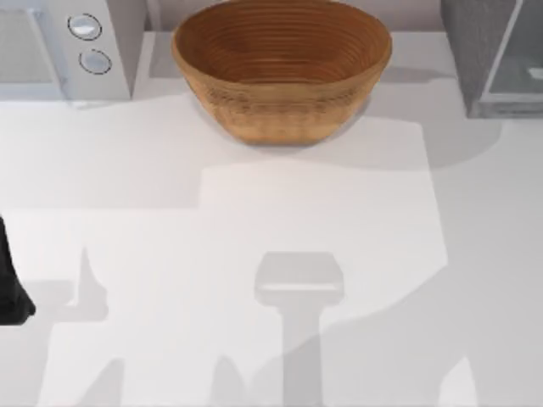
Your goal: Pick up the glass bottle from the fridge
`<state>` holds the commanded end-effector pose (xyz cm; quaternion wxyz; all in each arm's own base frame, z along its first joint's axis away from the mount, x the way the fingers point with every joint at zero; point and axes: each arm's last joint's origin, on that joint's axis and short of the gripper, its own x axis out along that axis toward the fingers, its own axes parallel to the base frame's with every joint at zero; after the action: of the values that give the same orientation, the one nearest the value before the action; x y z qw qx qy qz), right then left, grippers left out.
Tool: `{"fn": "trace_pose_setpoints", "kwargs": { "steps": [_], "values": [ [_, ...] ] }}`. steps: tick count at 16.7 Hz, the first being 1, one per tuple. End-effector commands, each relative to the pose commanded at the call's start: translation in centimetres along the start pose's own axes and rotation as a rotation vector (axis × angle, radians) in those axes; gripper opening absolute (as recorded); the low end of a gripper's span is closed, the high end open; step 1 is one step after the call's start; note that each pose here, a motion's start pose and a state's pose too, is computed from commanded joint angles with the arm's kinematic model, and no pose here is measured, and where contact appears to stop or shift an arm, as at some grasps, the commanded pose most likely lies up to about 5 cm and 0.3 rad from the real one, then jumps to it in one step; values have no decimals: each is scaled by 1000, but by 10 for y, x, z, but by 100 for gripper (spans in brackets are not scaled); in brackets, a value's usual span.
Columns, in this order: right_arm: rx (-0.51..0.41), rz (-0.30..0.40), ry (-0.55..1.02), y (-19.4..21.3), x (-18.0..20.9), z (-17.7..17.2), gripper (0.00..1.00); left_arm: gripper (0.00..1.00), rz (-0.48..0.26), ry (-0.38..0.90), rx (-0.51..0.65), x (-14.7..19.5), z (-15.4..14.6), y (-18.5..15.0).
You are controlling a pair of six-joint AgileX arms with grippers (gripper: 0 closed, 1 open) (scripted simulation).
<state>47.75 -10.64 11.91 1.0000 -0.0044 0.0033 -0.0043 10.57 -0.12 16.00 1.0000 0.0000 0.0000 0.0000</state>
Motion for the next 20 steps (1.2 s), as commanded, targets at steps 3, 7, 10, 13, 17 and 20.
{"fn": "trace_pose_setpoints", "kwargs": {
  "steps": [3,7,10,13,17,20],
  "values": [
    [0,0,0,0,0,0,85,100,0,0,0,0,0,0],
    [0,0,0,0,0,0,55,100,0,0,0,0,0,0],
    [0,0,0,0,0,0,32,100,0,0,0,0,0,0],
    [0,0,0,0,0,0,10,100,0,0,0,0,0,0],
    [0,0,0,0,0,0,0,100,0,0,0,0,0,0],
    [0,0,0,0,0,0,0,100,0,0,0,0,0,0]
  ]
}}
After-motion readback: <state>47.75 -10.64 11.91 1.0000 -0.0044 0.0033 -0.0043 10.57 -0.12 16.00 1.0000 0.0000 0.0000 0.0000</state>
